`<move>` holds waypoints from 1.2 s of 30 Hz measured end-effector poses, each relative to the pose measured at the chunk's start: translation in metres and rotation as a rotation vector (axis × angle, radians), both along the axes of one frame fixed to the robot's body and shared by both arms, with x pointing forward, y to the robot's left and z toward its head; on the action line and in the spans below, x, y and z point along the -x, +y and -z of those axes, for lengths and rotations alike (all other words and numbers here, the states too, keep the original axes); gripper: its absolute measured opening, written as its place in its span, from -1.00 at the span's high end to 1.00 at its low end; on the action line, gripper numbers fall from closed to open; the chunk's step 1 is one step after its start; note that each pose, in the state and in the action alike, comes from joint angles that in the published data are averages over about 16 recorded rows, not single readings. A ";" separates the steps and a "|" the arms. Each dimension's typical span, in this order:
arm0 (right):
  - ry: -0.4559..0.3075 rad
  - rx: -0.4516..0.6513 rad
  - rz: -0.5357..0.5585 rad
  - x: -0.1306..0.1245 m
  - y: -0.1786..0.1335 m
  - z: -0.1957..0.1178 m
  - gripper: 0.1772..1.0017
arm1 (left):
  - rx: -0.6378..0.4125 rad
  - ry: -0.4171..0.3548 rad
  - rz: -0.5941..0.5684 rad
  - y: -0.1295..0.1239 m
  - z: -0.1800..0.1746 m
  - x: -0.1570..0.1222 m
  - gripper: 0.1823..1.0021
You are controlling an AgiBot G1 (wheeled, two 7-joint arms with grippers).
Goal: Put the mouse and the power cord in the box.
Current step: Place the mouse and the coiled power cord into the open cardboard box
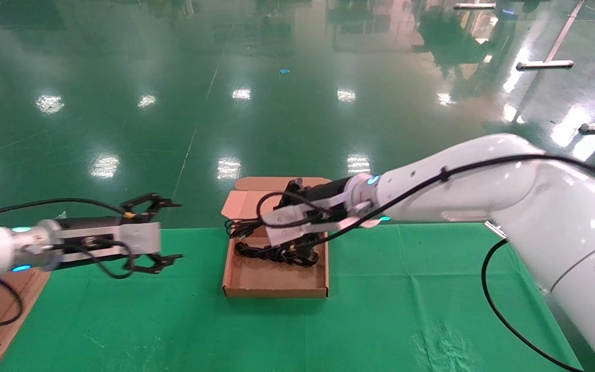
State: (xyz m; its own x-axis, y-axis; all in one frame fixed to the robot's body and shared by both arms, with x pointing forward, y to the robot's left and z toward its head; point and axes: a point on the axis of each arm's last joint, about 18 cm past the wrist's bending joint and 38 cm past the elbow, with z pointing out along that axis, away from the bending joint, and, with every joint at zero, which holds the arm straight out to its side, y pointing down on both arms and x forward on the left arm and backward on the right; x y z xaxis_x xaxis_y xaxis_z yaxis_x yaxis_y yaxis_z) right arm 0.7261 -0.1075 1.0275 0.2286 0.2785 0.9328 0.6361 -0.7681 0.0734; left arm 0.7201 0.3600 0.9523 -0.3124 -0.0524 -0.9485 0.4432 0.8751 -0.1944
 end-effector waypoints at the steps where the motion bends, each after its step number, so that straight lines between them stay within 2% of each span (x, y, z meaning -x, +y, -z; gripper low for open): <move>1: -0.003 0.006 0.001 0.000 0.002 0.003 0.92 | 0.006 -0.001 -0.007 0.005 0.001 0.002 -0.82; 8: 0.001 0.019 0.024 -0.003 0.010 0.020 0.93 | 0.043 -0.007 -0.050 0.028 0.012 0.005 -0.95; 18: 0.013 0.013 0.050 -0.007 0.010 0.032 0.90 | 0.081 -0.016 -0.076 0.036 0.021 0.005 -1.00; 28: 0.034 -0.008 0.047 -0.006 0.007 0.034 0.72 | 0.094 -0.013 -0.066 0.032 0.020 0.005 -1.00; 36: 0.141 -0.122 0.026 0.005 -0.004 0.048 0.44 | 0.187 0.000 -0.016 0.022 0.015 0.013 -1.00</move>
